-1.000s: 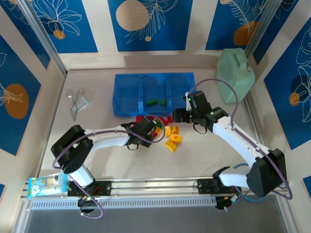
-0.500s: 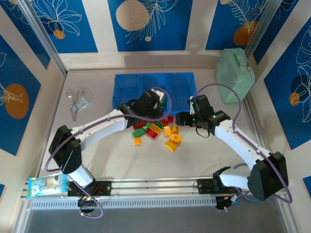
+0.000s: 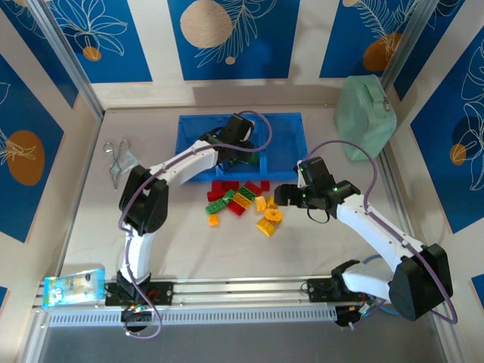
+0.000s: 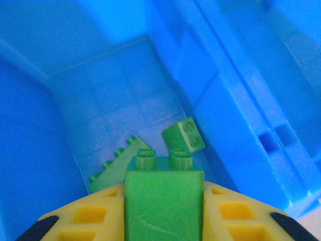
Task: Sort the legos into containers by color
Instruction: Place the lego in the container, then pick up the lego from the center of the table.
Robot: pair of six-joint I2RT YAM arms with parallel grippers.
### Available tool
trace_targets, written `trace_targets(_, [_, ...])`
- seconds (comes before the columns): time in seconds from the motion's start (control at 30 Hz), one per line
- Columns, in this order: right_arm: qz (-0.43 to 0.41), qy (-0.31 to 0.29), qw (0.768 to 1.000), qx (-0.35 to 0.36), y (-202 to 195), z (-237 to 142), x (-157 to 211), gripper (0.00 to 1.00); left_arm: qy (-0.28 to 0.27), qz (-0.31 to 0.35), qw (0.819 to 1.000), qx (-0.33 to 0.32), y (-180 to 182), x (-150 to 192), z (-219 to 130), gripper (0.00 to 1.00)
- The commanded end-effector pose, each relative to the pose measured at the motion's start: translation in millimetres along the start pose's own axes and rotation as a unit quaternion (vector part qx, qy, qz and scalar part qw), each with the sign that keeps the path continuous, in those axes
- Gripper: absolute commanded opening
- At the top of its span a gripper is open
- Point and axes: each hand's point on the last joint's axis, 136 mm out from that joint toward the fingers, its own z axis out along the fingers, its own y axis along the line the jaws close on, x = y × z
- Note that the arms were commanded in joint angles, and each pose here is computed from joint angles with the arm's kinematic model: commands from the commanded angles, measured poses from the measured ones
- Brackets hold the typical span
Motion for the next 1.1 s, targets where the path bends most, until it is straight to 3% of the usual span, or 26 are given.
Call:
trace_targets(0.0, [0.003, 0.025, 1.0, -0.016, 4.7, 1.7, 16.2, 0.83, -0.003, 0.004, 1.0, -0.001, 6.3, -15.7, -3.6, 0.4])
trace_targets(0.13, [-0.005, 0.045, 0.999, -0.012, 5.7, 7.4, 26.4, 0.91, -0.016, 0.009, 1.0, 0.003, 5.4, -27.5, -15.8, 0.56])
trace_targets(0.37, [-0.037, 0.084, 0.996, 0.001, 11.4, 18.8, 40.3, 0.95, -0.073, 0.004, 0.997, 0.033, -4.5, -43.7, -71.4, 0.59])
trace_targets(0.53, [-0.059, 0.11, 0.992, 0.014, 15.8, 30.4, 46.9, 0.94, -0.109, -0.01, 0.993, 0.048, -3.8, -35.2, -109.5, 0.59])
trace_targets(0.77, [-0.096, 0.138, 0.984, 0.051, 20.1, 46.5, 48.4, 0.94, -0.113, -0.035, 0.992, 0.045, 12.2, 13.3, -134.3, 0.6])
trace_targets(1.07, [-0.118, 0.159, 0.975, 0.102, 12.8, 66.8, 46.3, 0.89, -0.072, -0.052, 0.996, 0.005, 39.3, 86.7, -133.7, 0.6])
